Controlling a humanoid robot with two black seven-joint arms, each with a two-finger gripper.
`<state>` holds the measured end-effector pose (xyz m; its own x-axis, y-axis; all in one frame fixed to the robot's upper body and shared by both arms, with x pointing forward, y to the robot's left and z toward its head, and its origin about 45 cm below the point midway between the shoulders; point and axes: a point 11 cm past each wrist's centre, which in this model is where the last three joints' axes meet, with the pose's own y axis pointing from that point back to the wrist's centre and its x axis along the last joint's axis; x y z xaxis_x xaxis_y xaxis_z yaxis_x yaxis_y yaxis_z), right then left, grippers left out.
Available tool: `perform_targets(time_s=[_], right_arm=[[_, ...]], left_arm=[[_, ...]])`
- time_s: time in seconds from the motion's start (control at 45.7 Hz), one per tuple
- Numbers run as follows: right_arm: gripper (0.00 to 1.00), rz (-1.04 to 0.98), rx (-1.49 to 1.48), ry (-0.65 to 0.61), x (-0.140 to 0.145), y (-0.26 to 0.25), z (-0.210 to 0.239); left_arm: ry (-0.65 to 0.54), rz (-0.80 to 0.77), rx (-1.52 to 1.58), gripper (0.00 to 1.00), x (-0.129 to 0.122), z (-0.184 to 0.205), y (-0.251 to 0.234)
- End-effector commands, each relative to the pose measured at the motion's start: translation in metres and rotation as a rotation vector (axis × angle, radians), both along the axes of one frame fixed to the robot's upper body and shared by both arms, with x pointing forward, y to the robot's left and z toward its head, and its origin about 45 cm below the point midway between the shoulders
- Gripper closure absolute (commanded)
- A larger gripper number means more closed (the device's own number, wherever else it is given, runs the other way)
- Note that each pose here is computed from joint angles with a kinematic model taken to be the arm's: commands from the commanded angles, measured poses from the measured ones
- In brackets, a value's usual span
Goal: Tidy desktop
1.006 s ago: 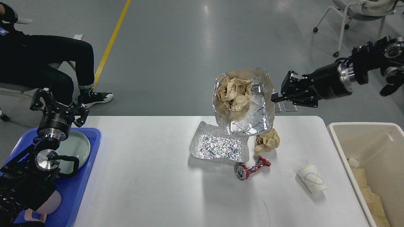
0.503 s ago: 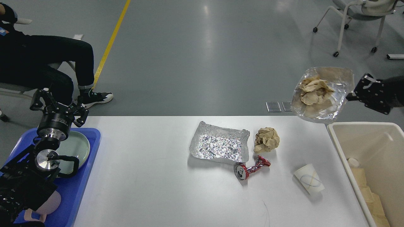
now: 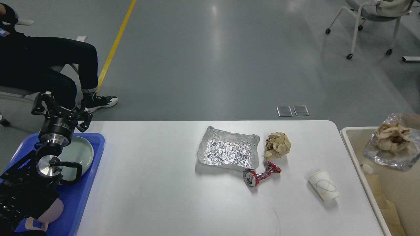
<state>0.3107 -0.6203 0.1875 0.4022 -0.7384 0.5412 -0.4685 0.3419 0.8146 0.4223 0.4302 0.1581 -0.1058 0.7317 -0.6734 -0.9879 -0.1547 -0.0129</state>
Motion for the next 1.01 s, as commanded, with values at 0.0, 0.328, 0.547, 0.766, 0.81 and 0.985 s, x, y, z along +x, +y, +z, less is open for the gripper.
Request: perform_targets(time_s=[0.0, 0.328, 0.547, 0.766, 0.81, 0.985], right_arm=[[0.38, -0.034, -0.108, -0.016, -0.014, -0.009, -0.018], [0.00, 0.055, -0.187, 0.026, -0.007, 0.017, -0.050], [0.00, 0.242, -0.171, 0.008, 0.051, 0.072, -0.019], [0.00, 0.493, -0.132, 0.034, 0.092, 0.158, 0.024], [0.00, 0.538, -0.110, 0.034, 0.096, 0.177, 0.035], [0.00, 0.690, -0.032, 0.031, 0.095, 0.242, 0.070]], left_arm=[[0.000, 0.001, 0.000, 0.03, 0.000, 0.000, 0.000], [0.000, 0.001, 0.000, 0.03, 0.000, 0.000, 0.000], [0.000, 0.001, 0.000, 0.03, 0.000, 0.000, 0.000], [0.000, 0.001, 0.000, 0.03, 0.000, 0.000, 0.000], [0.000, 0.001, 0.000, 0.03, 0.000, 0.000, 0.000], [0.000, 0.001, 0.000, 0.03, 0.000, 0.000, 0.000]])
